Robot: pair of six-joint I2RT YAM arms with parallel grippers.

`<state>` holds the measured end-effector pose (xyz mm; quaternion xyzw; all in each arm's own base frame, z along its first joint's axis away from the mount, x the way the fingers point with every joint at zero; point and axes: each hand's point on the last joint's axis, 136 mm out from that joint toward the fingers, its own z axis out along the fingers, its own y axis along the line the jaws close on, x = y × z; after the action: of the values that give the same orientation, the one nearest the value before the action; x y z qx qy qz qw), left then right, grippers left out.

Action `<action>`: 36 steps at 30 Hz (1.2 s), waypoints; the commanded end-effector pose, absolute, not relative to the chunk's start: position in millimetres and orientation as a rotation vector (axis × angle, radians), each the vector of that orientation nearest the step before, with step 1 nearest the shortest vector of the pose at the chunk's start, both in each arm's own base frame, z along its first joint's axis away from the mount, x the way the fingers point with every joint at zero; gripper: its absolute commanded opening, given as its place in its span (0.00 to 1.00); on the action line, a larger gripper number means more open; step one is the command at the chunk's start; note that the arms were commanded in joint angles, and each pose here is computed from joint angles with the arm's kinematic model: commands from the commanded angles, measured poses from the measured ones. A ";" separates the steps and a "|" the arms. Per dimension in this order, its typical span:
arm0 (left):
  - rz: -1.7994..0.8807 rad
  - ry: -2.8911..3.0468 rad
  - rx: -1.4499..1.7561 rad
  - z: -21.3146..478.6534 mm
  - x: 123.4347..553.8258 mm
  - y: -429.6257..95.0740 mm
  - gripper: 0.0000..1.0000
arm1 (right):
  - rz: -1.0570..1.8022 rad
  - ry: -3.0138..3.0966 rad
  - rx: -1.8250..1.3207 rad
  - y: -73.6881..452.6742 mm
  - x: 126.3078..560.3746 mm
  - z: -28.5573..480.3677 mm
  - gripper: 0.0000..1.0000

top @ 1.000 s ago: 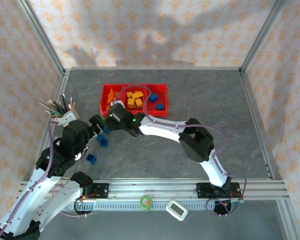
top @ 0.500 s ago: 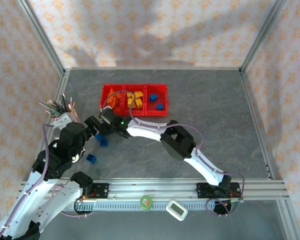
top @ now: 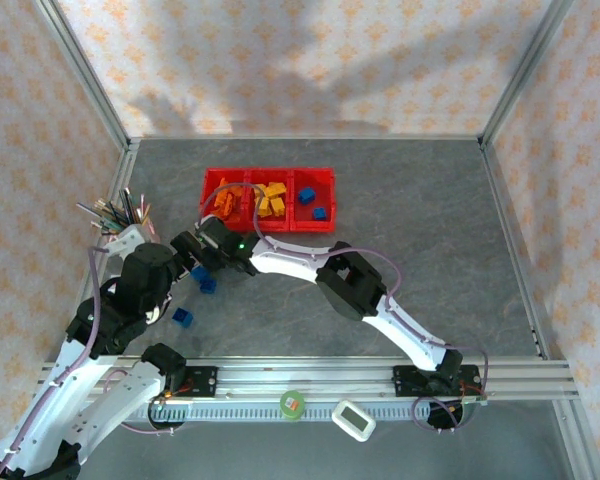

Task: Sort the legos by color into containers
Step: Pick up the lego from the middle-left of the table, then place the lego in the container.

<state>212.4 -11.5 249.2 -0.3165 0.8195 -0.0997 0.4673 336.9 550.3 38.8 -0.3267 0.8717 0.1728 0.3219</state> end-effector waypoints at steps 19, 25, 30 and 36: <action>-0.404 2.027 -0.662 252.8 238.8 -47.8 1.00 | 0.540 2.270 -0.465 423.2 346.0 156.8 0.33; -0.508 2.037 -0.587 250.9 259.9 -74.8 1.00 | 0.443 2.261 -0.200 338.7 384.4 175.2 0.33; -0.550 2.055 -0.548 243.0 276.8 -91.9 1.00 | 0.348 2.262 -0.048 285.5 423.0 172.9 0.34; -0.536 2.079 -0.537 234.1 287.6 -98.2 1.00 | 0.225 2.263 -0.019 266.3 462.8 156.1 0.34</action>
<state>280.5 -93.1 226.5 -0.2275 0.8485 -0.2025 0.4327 448.7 267.7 159.2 -0.0052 0.9044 0.1155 0.4108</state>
